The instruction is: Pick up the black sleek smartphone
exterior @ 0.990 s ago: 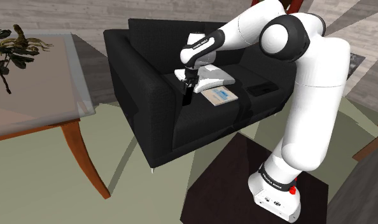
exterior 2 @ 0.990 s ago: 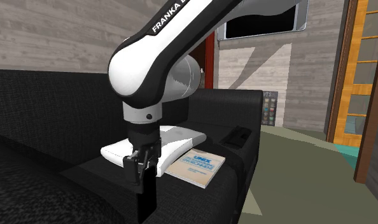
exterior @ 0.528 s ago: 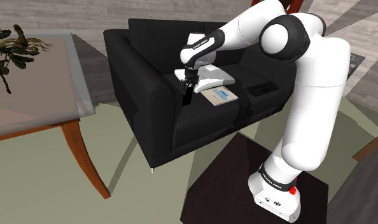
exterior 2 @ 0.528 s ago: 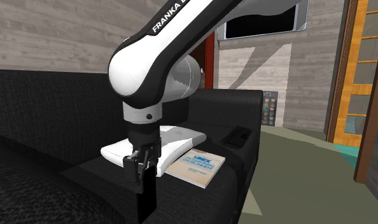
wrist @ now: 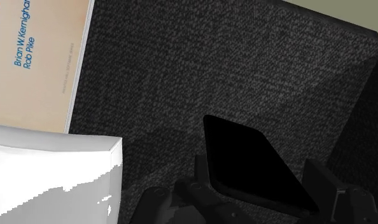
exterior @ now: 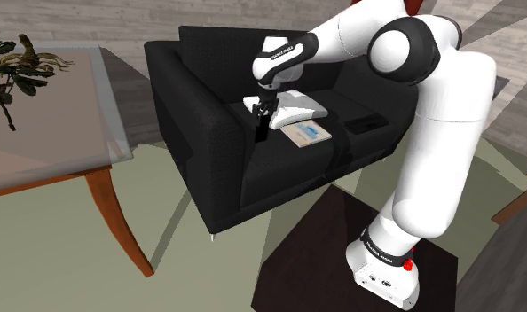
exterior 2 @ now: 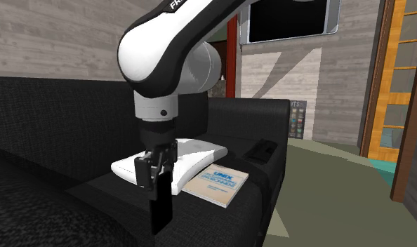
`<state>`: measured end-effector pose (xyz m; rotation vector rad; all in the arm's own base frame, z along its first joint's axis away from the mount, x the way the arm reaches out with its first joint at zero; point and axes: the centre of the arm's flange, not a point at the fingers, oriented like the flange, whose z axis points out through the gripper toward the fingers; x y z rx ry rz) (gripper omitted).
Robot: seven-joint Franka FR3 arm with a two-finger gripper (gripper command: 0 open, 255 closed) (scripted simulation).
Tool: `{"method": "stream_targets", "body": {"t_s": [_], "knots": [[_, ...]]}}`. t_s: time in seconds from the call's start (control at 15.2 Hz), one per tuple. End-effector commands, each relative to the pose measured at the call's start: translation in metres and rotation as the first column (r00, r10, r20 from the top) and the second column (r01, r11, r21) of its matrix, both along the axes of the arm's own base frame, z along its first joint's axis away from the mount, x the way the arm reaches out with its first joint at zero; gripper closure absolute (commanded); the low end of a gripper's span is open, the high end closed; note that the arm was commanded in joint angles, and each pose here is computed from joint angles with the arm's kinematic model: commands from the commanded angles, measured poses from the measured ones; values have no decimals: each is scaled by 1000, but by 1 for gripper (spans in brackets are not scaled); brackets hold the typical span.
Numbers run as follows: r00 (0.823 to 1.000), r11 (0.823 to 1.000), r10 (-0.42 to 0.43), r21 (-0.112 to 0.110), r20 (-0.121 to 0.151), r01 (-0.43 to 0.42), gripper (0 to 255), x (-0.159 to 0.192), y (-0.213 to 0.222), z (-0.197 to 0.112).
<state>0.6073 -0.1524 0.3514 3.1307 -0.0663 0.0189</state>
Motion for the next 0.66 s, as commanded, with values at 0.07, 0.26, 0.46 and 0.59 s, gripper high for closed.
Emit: {"method": "stream_targets", "body": {"t_s": [0.07, 0.26, 0.46, 0.59], "knots": [[1000, 1000, 0, 0, 0, 0, 255, 0, 1, 16], [1000, 1000, 0, 0, 0, 0, 255, 0, 1, 31], [1000, 1000, 0, 0, 0, 0, 255, 0, 1, 47], [1000, 1000, 0, 0, 0, 0, 255, 0, 1, 48]]}}
